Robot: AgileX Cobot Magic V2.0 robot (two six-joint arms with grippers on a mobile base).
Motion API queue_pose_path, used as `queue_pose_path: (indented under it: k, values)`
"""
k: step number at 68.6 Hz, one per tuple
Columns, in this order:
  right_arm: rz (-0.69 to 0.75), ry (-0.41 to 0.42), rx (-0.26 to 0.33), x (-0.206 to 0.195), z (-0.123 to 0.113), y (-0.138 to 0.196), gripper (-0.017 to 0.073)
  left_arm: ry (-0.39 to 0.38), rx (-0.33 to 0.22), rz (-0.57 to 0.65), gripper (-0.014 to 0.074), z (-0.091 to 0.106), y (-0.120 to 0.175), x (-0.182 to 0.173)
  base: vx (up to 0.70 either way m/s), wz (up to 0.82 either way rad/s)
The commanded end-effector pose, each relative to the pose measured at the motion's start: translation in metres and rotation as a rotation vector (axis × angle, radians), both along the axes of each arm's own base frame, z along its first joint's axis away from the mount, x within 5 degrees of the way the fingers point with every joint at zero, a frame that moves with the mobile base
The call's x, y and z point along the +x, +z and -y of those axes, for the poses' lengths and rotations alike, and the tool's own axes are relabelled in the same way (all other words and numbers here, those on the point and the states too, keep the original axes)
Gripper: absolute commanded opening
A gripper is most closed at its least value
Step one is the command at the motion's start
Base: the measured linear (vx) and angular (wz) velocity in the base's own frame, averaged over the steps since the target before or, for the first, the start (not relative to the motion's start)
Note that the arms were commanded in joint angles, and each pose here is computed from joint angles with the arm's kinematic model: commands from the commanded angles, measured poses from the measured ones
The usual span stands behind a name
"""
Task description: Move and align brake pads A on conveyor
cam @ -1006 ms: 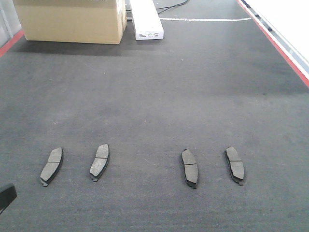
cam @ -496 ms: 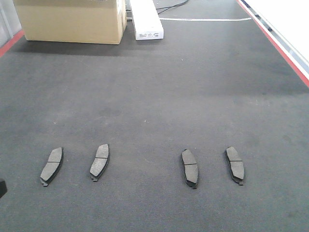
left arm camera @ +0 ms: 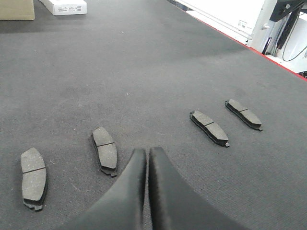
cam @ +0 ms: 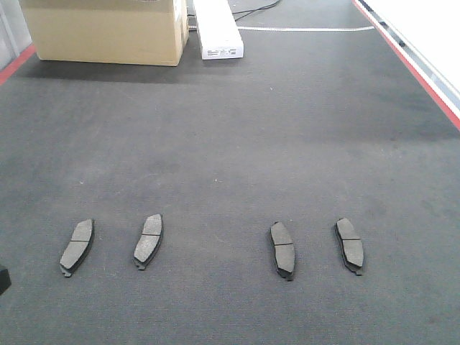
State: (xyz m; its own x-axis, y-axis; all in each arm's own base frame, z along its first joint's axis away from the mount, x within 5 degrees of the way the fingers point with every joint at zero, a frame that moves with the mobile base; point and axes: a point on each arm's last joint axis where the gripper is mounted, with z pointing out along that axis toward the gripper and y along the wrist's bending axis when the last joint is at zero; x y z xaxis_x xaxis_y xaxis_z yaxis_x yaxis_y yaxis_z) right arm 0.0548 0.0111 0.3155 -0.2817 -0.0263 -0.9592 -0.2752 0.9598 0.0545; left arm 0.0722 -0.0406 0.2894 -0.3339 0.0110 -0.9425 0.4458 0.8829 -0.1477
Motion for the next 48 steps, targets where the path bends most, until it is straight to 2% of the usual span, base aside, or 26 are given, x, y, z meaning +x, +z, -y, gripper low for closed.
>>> queue_pose_path:
  k: [1,4,7,16,28,36,40,48]
  values:
    - [0.078,0.010,0.016,0.001,-0.001,0.013,-0.0012,-0.011,-0.043,0.054,-0.0006,0.002,0.004,0.001,0.00,0.00]
    - [0.079,0.009,0.014,0.001,-0.001,0.013,-0.0012,0.007,-0.051,0.042,-0.0006,0.000,-0.005,0.000,0.00,0.00]
    - [0.080,0.009,0.013,0.001,-0.001,0.013,-0.0012,0.036,-0.034,0.066,-0.0006,-0.004,-0.011,-0.001,0.00,0.00]
    - [0.080,0.009,0.013,0.001,-0.001,0.013,-0.0012,0.192,-0.036,0.128,-0.0006,-0.017,-0.039,-0.001,0.00,0.00]
    - [0.080,0.009,0.013,0.001,-0.001,0.013,-0.0012,0.391,0.035,0.226,-0.0006,-0.034,-0.073,-0.007,0.00,0.00]
    - [0.080,0.009,0.013,0.001,-0.001,0.013,-0.0012,0.503,0.043,0.256,-0.0006,-0.041,-0.094,-0.014,0.00,0.00]
    - [0.080,0.009,0.013,0.001,-0.001,0.013,-0.0012,0.534,0.037,0.277,-0.0006,-0.043,-0.101,-0.017,0.00,0.00]
    - [0.076,0.008,0.011,0.001,-0.001,0.013,-0.0012,0.543,0.076,0.241,-0.0006,-0.044,-0.104,-0.016,0.00,0.00]
